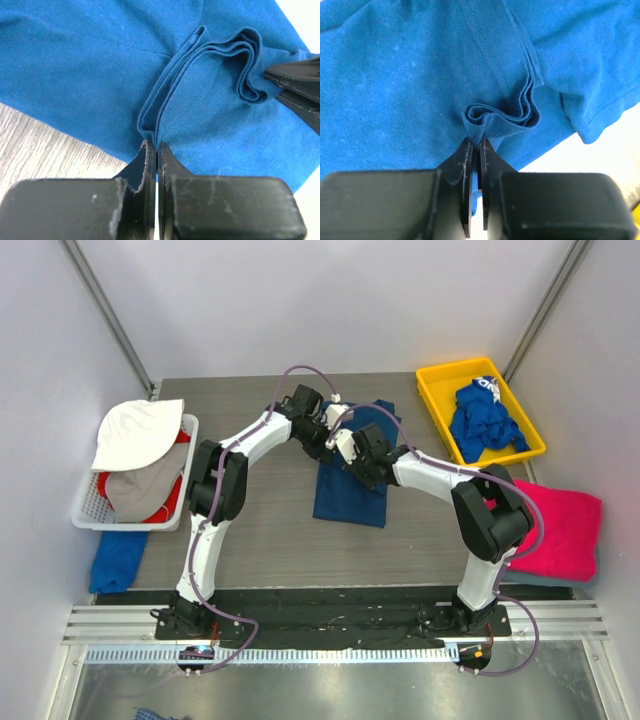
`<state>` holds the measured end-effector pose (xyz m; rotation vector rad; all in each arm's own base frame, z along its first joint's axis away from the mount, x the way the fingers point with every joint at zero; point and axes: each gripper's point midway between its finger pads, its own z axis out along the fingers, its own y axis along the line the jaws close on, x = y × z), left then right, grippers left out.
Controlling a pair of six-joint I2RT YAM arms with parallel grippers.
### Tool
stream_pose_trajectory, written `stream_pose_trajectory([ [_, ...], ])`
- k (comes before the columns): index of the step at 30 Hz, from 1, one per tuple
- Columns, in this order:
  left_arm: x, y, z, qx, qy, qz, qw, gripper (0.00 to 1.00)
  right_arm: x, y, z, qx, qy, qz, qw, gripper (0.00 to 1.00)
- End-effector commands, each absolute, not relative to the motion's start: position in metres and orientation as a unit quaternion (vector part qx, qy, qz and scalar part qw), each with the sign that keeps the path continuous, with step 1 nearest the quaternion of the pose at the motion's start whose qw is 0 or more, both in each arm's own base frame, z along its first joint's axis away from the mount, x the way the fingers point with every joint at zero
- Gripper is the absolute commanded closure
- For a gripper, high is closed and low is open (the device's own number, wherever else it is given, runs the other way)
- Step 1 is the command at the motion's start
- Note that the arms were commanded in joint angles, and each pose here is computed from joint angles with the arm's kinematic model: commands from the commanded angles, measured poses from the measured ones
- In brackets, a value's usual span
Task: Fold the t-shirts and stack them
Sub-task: Fold the folded rectangular tshirt in 1/3 of the way
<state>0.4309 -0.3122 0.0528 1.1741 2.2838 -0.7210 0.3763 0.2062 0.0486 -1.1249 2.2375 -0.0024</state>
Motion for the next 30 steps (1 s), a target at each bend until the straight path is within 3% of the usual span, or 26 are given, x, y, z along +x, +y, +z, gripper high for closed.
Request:
stream_pose_trajectory([
  [1, 0.432, -0.307, 0.056, 0.433, 0.830, -0.258, 0.239, 1.00, 0.394, 0.211, 0.063, -0.416, 0.841, -0.004, 0.345, 0.95],
  [2, 0.433, -0.307, 0.056, 0.434, 0.830, -0.258, 0.239, 1.00, 0.394, 0.210, 0.065, -0.415, 0.841, -0.006, 0.347, 0.99],
  [30, 0.448, -0.294, 0.058, 0.429, 0.836, -0.229, 0.253, 1.00, 0.444, 0.141, 0.069, -0.372, 0.856, -0.078, 0.351, 0.99],
])
